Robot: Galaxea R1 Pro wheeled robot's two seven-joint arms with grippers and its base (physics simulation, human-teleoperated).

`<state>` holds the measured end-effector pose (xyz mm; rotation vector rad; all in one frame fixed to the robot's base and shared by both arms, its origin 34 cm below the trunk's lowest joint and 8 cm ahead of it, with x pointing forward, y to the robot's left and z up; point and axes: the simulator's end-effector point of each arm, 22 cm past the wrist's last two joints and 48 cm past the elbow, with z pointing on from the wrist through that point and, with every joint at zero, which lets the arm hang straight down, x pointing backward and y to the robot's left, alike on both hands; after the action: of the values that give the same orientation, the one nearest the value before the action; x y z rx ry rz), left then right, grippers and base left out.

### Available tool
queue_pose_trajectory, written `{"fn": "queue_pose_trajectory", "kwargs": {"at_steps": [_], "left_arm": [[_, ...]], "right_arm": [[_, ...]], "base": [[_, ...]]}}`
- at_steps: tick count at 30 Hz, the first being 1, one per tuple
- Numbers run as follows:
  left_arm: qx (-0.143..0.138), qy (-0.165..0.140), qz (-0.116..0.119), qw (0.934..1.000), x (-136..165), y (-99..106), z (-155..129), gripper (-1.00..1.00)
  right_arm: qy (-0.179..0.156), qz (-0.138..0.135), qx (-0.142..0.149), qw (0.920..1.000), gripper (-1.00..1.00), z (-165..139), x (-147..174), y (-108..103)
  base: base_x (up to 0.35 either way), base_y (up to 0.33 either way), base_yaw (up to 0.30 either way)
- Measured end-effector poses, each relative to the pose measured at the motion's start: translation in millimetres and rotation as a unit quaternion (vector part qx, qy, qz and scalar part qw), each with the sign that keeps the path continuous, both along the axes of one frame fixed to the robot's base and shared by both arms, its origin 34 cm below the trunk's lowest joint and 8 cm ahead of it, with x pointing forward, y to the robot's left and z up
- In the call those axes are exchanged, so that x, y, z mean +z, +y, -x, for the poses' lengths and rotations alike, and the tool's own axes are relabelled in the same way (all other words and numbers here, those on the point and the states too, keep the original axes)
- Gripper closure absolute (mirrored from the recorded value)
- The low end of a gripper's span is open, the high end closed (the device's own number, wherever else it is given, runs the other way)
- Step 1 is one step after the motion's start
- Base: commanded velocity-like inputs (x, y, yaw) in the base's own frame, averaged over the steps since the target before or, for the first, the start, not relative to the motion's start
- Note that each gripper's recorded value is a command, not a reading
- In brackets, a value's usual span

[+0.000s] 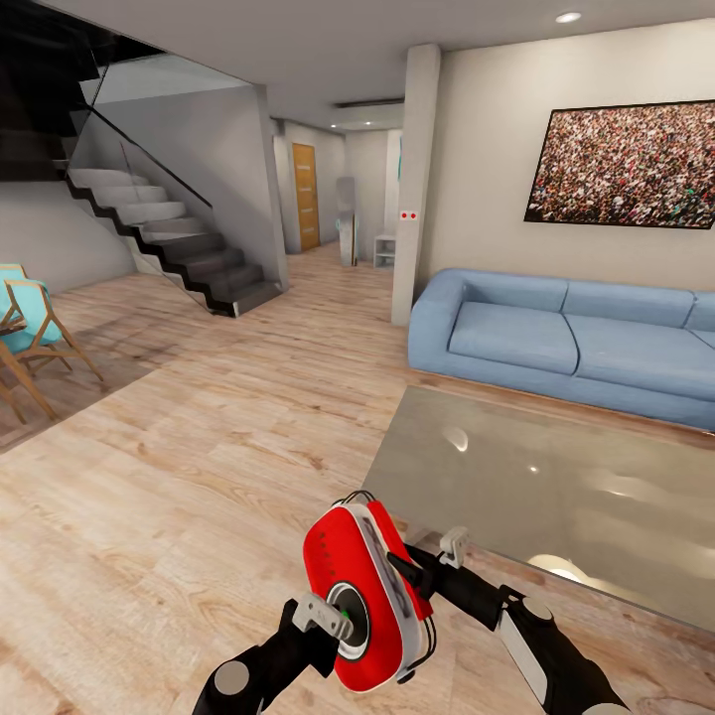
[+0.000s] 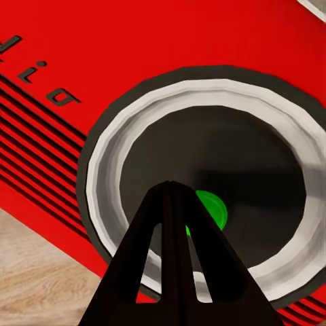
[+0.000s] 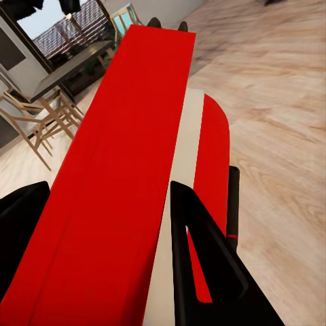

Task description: Turn on the radio receiver that's on the table in the living room.

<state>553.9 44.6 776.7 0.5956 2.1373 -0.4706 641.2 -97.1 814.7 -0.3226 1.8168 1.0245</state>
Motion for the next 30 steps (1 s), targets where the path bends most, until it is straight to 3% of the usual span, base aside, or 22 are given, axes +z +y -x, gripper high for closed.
{"fn": "queue_pose_trajectory", "kwargs": {"at_steps": [18, 30], "left_arm": [[-0.001, -0.003, 0.003, 1.0, 3, -1, -1, 1.0], [0.008, -0.029, 0.005, 0.9995, 24, 6, -14, 1.0]], "right_arm": [[0.007, 0.002, -0.006, 1.0, 1.0, 1, -6, -4], [0.013, 0.017, -0.028, 0.9994, 1.0, -6, -13, -15]], "base": [[0.0, 0.0, 0.0], [0.0, 0.0, 0.0]]}}
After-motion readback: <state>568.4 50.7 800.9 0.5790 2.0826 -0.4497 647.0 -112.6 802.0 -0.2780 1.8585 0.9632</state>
